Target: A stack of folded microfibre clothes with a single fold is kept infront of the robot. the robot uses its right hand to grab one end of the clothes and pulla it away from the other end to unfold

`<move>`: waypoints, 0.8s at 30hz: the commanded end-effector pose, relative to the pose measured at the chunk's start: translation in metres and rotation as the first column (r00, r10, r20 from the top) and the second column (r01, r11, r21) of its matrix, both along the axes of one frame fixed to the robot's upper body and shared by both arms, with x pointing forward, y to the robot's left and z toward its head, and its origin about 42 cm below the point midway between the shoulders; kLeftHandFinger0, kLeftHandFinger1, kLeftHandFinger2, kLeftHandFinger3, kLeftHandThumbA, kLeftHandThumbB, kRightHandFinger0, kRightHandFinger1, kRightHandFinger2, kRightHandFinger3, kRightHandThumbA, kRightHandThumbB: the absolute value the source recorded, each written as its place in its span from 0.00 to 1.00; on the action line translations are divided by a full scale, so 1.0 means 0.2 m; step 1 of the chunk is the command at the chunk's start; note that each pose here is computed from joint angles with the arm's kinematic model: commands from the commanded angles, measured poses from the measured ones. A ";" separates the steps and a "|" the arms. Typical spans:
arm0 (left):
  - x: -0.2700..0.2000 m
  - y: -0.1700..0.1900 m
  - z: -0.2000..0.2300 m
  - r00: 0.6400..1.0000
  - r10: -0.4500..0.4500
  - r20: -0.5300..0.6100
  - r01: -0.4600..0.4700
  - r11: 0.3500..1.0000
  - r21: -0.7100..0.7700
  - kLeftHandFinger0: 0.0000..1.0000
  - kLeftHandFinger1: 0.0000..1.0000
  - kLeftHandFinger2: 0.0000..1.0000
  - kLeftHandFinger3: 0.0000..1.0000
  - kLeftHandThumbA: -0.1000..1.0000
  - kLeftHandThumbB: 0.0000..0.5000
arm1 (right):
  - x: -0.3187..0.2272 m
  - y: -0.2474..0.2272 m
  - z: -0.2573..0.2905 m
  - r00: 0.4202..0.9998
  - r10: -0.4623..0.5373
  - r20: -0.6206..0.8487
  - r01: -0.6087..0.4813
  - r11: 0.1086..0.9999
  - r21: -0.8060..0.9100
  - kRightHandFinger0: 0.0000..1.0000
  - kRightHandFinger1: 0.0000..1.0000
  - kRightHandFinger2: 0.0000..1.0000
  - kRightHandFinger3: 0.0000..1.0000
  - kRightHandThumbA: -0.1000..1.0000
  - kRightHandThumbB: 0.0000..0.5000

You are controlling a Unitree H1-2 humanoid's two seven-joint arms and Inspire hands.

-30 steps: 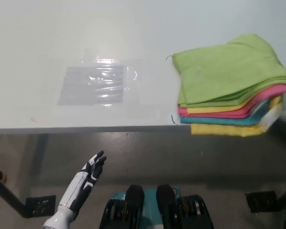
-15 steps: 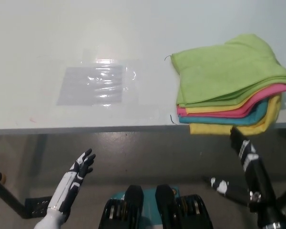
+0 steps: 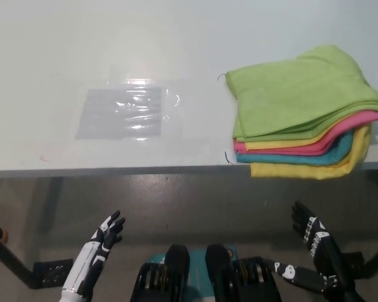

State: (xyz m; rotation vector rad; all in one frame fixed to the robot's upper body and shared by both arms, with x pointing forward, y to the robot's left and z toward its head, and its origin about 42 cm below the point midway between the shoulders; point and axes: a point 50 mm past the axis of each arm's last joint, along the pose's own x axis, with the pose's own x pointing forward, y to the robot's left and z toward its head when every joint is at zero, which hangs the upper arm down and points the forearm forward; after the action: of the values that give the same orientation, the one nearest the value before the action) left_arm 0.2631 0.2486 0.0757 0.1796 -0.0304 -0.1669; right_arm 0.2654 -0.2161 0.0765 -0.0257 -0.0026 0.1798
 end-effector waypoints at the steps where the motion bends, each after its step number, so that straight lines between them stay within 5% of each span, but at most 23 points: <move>1: 0.01 0.00 0.06 0.997 -0.008 0.076 0.009 1.000 -0.008 1.00 1.00 1.00 1.00 0.96 0.56 | 0.00 0.01 0.02 0.999 0.043 0.000 -0.043 0.999 0.031 1.00 1.00 1.00 1.00 1.00 0.00; 24: 0.04 0.02 0.06 0.998 0.004 0.063 -0.003 1.000 -0.011 1.00 1.00 1.00 1.00 0.94 0.50 | 0.04 -0.01 0.03 1.000 0.031 -0.005 -0.031 1.000 -0.006 1.00 1.00 1.00 1.00 1.00 0.02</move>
State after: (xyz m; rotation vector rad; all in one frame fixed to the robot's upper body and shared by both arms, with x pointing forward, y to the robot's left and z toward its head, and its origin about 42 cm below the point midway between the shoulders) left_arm 0.2650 0.2493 0.0764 0.1736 -0.0339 -0.1624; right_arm 0.2661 -0.2163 0.0733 -0.0211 0.0355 0.2010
